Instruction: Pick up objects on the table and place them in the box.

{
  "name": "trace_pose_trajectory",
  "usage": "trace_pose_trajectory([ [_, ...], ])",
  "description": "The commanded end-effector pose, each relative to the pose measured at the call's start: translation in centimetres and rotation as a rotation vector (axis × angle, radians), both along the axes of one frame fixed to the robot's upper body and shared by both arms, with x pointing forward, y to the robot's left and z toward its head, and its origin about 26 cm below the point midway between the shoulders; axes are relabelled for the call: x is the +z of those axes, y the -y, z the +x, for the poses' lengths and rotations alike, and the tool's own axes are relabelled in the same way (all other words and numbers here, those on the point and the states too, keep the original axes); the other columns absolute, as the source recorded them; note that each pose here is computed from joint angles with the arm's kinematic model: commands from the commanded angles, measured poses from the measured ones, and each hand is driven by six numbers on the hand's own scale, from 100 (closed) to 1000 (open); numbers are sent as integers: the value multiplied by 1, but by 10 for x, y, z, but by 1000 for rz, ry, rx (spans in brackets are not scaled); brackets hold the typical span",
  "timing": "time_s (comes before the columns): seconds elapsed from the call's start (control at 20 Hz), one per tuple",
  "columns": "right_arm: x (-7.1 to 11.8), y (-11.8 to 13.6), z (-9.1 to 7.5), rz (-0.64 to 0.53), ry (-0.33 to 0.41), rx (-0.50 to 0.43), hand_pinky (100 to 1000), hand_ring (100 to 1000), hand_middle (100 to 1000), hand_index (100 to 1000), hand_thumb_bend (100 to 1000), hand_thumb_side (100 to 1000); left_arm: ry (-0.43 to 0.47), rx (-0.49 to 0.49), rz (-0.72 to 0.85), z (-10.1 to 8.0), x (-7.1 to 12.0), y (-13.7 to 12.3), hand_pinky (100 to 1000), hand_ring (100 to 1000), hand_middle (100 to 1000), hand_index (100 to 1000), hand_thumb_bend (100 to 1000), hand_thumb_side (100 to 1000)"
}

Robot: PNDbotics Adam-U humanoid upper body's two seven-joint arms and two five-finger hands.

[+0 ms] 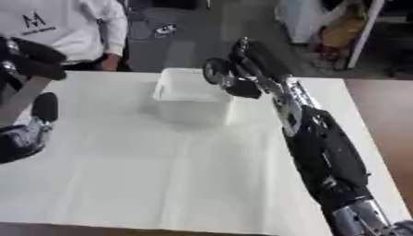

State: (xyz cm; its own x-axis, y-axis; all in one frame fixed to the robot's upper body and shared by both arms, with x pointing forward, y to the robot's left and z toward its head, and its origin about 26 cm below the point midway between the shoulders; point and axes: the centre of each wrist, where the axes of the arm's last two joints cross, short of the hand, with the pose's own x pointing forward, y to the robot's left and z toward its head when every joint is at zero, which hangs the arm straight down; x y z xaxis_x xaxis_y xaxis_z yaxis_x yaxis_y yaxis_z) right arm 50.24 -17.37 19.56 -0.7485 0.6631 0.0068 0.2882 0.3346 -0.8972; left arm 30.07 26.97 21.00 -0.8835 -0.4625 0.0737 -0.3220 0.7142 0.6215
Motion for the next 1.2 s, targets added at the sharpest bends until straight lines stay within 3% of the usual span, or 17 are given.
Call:
trace_pose_trajectory([
  [0.05,20,5,5,-16,69,-19,100,100,100,206,100,665,41,-3,11,-1,11,-1,575,492,659,667,200,567],
  [0.85,23,21,19,-152,164,-177,100,100,100,245,100,677,73,-29,24,1,20,4,576,492,659,667,198,566],
  [1.2,29,31,21,-169,249,-230,100,100,100,256,100,691,87,-36,33,2,24,4,576,492,660,667,198,566],
])
